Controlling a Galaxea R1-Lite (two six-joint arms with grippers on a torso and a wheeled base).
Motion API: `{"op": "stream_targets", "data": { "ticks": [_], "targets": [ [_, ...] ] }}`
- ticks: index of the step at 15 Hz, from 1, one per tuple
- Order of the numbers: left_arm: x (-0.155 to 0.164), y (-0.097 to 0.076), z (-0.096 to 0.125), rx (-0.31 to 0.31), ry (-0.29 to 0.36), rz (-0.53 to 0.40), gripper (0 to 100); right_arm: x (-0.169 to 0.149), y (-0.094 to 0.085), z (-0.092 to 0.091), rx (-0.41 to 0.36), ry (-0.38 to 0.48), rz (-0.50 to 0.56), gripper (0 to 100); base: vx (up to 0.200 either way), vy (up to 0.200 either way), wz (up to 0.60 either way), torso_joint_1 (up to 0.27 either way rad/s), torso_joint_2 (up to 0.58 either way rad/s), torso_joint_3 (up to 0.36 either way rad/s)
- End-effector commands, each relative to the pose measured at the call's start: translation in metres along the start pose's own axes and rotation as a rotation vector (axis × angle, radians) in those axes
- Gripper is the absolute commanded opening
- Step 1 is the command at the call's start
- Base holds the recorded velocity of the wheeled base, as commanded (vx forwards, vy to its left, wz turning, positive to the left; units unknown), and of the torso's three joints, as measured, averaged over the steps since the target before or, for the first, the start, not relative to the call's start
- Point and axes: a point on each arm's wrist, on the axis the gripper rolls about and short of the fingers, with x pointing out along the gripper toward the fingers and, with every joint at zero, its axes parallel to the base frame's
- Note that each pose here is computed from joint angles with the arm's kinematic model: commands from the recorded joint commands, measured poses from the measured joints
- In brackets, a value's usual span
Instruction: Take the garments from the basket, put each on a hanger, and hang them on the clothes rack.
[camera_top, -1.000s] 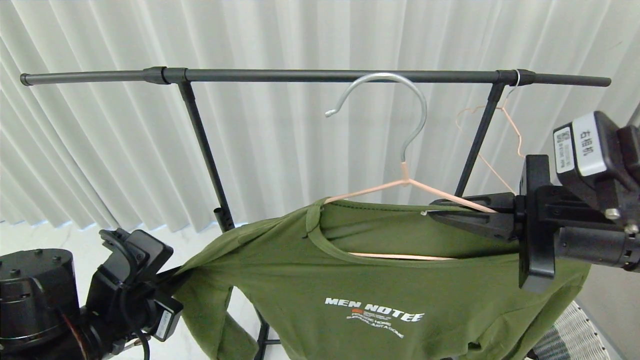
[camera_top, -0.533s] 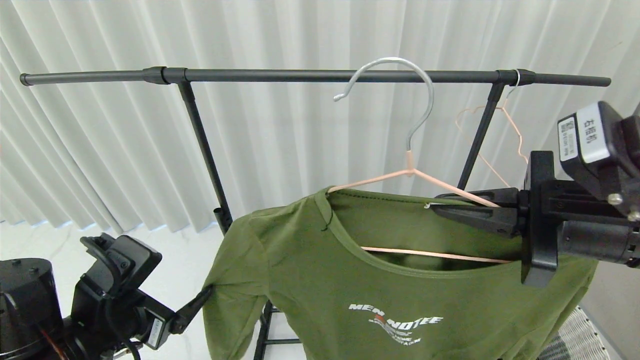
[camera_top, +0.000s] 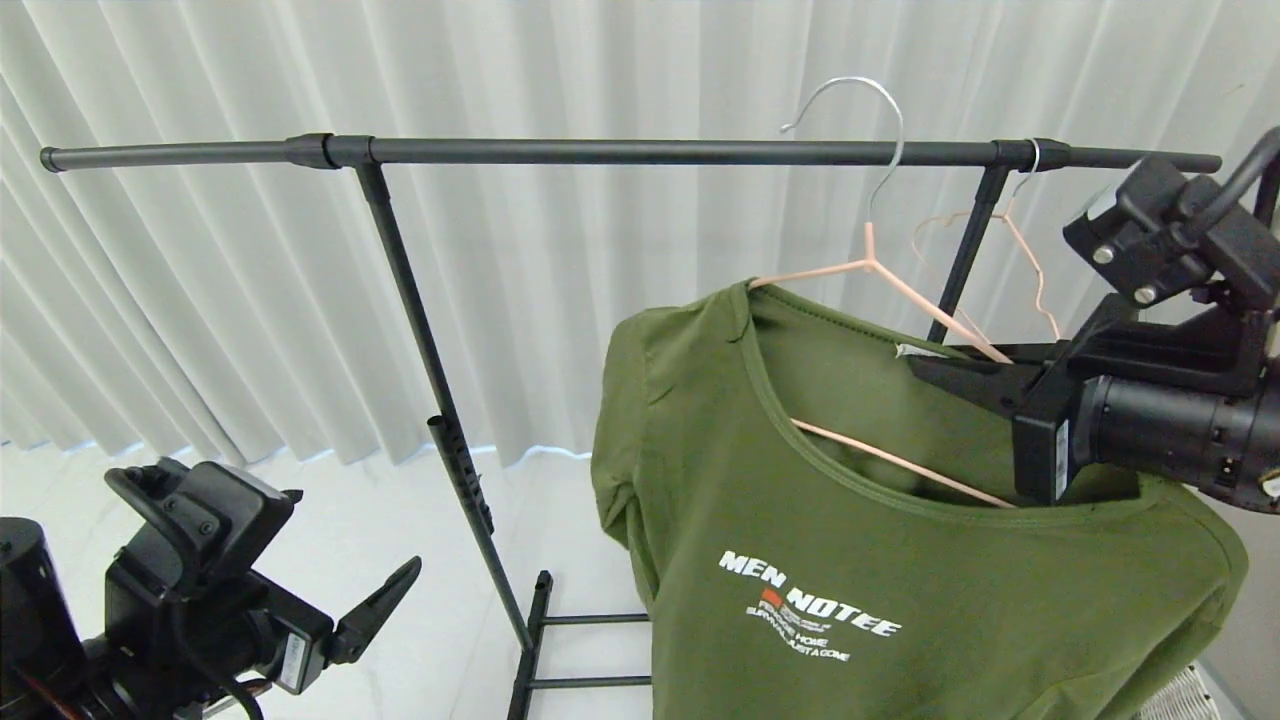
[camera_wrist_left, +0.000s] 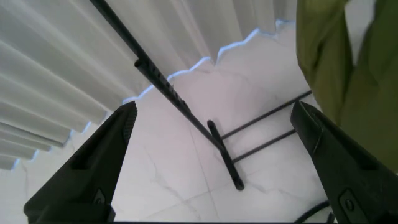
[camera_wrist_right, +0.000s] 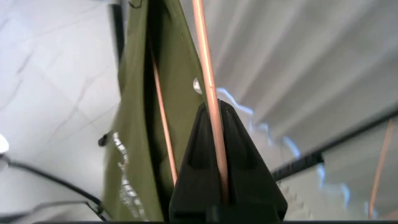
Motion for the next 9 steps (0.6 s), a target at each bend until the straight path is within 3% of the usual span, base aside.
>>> {"op": "stream_targets", "data": {
  "ticks": [1, 2, 4, 9],
  "targets": [
    [0.0013, 0.0025, 0.0065, -0.002, -0.025, 0.009, 100, 0.0032, -0.0004, -0.0008, 0.029, 0.013, -0.030, 0, 0.000, 0.000, 0.00, 0.000, 0.00, 0.000],
    [0.0020, 0.0039, 0.0097, -0.002, -0.036, 0.014, 100, 0.0041, -0.0017, -0.0018, 0.086, 0.027, -0.086, 0, 0.000, 0.000, 0.00, 0.000, 0.00, 0.000],
    [0.0016, 0.0030, 0.0098, 0.000, -0.038, 0.008, 100, 0.0069, -0.0027, -0.0034, 0.123, 0.038, -0.124, 0, 0.000, 0.000, 0.00, 0.000, 0.00, 0.000],
    [0.0010, -0.0046, 0.0126, -0.005, -0.057, -0.037, 100, 0.0099, -0.0065, -0.0032, 0.129, 0.025, -0.146, 0, 0.200, 0.000, 0.00, -0.002, 0.00, 0.003]
  ]
}}
